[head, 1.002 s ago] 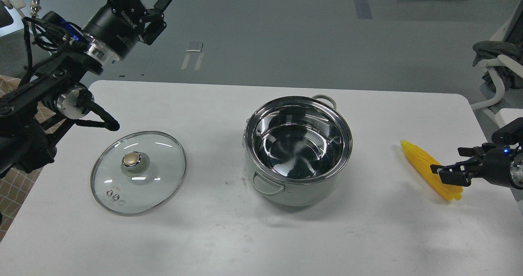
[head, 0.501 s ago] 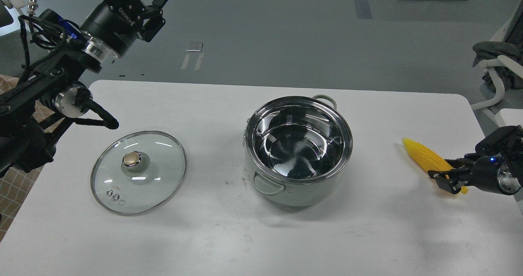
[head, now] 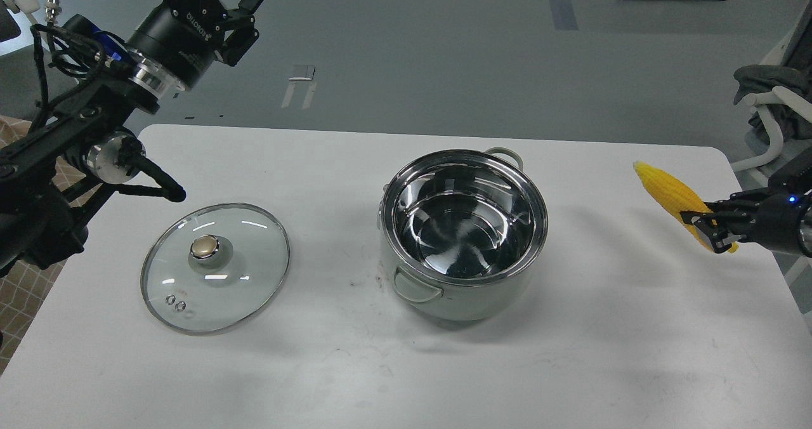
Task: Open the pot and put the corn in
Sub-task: 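Carry the corn cob over the pot and lower it inside, right gripper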
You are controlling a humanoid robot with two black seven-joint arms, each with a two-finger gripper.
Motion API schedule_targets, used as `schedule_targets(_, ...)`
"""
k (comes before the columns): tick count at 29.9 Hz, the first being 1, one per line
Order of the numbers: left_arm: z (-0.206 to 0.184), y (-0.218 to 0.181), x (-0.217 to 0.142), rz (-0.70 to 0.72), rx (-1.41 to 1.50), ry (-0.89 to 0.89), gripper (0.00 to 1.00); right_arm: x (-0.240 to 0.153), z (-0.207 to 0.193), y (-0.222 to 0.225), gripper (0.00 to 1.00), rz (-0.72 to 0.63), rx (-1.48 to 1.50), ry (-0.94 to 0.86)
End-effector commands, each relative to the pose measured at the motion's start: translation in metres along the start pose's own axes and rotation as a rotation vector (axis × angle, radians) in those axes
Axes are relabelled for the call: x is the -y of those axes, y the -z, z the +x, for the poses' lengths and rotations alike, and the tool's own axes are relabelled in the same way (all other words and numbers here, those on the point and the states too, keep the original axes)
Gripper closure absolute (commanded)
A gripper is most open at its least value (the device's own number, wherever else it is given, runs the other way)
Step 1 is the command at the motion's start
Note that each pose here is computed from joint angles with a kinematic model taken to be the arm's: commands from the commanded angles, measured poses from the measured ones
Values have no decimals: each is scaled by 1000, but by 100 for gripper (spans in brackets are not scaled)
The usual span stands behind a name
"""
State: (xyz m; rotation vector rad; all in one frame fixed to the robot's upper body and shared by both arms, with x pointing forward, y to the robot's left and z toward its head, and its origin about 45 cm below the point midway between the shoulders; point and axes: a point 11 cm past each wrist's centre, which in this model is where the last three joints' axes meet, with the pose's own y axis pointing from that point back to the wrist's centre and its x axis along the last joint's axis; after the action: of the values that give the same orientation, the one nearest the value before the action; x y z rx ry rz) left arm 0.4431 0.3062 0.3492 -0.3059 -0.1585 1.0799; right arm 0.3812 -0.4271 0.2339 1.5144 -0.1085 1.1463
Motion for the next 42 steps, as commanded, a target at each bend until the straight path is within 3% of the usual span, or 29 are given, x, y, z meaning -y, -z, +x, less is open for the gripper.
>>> schedule_targets(1,0,0,1,-2,-1,1,3,-13,46,2,100,13,-39,-79)
schedule_targets(6,-2,0,2,-3,-5,6,3,-22,121,33,99,107,-51,-142)
schedule_targets(10,-2,0,2,-3,-4,5,3,-4,184,78,99,212,-141,-156)
schedule_targets(15,-1,1,1,0,-2,2,3,22,226,142,99,339,-238,-128)
schedule_targets(18,-1,0,1,-2,-1,2,3,41,231,181,99,411,-301,-96)
schedule_targets(23,-1,1,1,1,-2,3,3,62,207,206,98,455,-355,12)
schedule_targets(32,-2,2,0,2,-4,3,3,84,171,212,97,471,-350,102)
schedule_targets(42,0,0,-1,1,-1,1,3,106,164,229,94,482,-367,128)
